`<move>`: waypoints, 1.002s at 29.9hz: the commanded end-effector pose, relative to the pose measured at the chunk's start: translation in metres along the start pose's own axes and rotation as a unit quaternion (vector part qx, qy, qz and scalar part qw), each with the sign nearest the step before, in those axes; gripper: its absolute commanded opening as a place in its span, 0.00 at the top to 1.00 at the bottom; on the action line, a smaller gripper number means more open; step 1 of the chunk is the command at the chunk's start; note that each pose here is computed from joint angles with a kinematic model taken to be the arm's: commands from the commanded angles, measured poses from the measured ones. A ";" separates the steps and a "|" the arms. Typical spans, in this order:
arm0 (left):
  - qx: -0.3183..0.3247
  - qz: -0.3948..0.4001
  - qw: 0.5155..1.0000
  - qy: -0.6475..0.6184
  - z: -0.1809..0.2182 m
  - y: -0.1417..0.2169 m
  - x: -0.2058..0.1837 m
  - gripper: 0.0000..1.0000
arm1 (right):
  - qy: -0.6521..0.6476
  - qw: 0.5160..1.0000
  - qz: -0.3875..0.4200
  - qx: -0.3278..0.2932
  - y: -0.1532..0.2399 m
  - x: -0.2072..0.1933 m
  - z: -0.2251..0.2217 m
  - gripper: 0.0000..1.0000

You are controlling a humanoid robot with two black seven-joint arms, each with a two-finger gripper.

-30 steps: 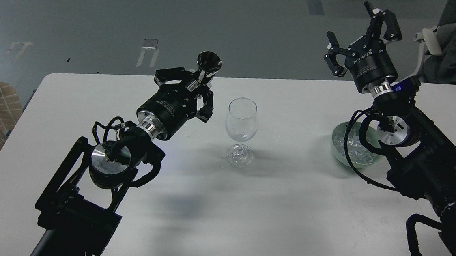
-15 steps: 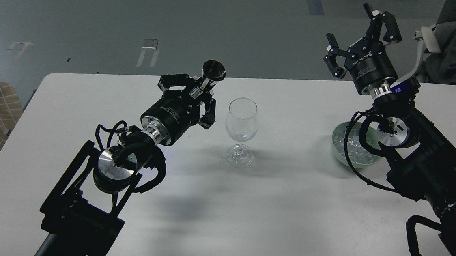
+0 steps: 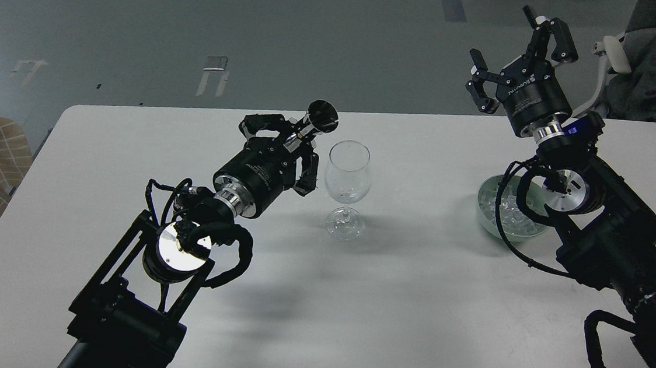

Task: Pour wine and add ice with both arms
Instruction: 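Tilt the jigger over the wine glass rim with the left gripper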

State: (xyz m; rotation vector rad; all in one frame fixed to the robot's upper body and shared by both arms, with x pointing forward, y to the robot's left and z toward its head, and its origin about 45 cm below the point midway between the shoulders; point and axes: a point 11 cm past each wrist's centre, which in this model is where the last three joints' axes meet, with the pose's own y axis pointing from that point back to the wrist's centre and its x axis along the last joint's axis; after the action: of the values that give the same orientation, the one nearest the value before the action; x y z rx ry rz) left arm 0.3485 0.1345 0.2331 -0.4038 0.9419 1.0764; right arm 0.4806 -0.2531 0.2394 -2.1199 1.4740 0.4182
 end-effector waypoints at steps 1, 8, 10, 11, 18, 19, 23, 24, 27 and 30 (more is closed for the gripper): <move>-0.004 0.003 1.000 -0.019 0.000 0.000 0.001 1.00 | 0.000 1.000 0.000 0.000 0.000 0.000 0.000 0.00; -0.007 0.006 0.999 -0.044 0.000 -0.001 0.000 1.00 | 0.001 1.000 0.001 0.000 0.000 0.001 -0.001 0.00; -0.008 0.008 0.998 -0.061 -0.002 -0.001 0.000 1.00 | 0.002 1.000 0.001 0.001 0.000 0.001 -0.001 0.00; -0.007 0.010 0.997 -0.074 -0.004 -0.001 0.000 1.00 | 0.002 1.000 0.001 0.000 0.000 0.001 -0.001 0.00; -0.006 0.012 0.996 -0.091 -0.007 -0.001 0.000 1.00 | 0.002 1.000 0.001 0.001 0.000 0.001 -0.001 0.00; -0.007 0.012 0.995 -0.095 -0.007 -0.001 -0.001 1.00 | 0.002 1.000 0.001 0.000 0.000 0.001 -0.001 0.00; -0.012 0.019 0.992 -0.124 -0.007 -0.001 0.001 1.00 | 0.002 1.000 0.001 0.000 0.000 0.001 -0.001 0.00; -0.013 0.020 0.991 -0.131 -0.007 -0.001 0.001 1.00 | 0.002 1.000 0.001 0.001 0.000 0.001 -0.001 0.00; -0.014 0.022 0.990 -0.135 -0.007 -0.001 0.002 1.00 | 0.002 1.000 0.001 0.001 0.000 0.001 -0.001 0.00; -0.017 0.028 0.989 -0.141 -0.005 -0.001 0.003 1.00 | 0.002 1.000 0.002 0.001 0.001 0.002 -0.001 0.00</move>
State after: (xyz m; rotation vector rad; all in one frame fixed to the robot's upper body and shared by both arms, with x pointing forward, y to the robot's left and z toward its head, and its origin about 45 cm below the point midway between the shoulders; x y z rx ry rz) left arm 0.3465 0.1306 0.2277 -0.2526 0.7001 1.1532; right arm 0.4806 -0.2550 0.2396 -2.1197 1.4774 0.4148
